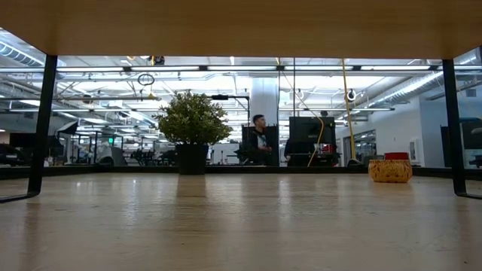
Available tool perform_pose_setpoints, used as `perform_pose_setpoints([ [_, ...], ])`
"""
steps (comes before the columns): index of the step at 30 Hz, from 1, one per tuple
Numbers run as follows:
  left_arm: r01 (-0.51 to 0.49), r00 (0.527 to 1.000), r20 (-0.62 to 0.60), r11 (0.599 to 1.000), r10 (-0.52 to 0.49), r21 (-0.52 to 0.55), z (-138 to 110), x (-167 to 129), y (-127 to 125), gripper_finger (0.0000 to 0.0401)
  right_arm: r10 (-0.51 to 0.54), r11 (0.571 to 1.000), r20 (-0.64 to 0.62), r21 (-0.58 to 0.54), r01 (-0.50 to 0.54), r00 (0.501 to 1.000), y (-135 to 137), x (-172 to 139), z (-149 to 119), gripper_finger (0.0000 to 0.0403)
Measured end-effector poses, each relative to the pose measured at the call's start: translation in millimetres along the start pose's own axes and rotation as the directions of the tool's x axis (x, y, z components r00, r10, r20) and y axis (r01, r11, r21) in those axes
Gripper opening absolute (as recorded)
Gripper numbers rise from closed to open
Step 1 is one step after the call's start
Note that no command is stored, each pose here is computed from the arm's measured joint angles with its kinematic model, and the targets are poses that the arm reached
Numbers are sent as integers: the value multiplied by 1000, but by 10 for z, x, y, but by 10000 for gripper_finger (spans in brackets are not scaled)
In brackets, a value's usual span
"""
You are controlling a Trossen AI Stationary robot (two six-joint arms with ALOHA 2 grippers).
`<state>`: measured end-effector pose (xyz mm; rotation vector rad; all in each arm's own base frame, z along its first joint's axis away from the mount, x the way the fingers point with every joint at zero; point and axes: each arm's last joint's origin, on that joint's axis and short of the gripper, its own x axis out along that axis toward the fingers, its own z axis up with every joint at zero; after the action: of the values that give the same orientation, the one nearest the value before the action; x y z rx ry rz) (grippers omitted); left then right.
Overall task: Pick & Place candle stick holders
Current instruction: Put the gold candle holder on the shelf
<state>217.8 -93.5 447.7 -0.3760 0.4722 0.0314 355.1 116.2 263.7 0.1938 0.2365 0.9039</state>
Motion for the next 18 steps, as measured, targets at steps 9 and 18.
perform_pose_setpoints([
  [9,8,1000,15,1000,-8,11,15,0,-8,3,-215,974,57,-54,218,975,78,-209,30,145],
  [18,10,1000,18,1000,-11,10,19,0,-11,3,-213,977,45,-2,213,976,23,-166,-14,14],
])
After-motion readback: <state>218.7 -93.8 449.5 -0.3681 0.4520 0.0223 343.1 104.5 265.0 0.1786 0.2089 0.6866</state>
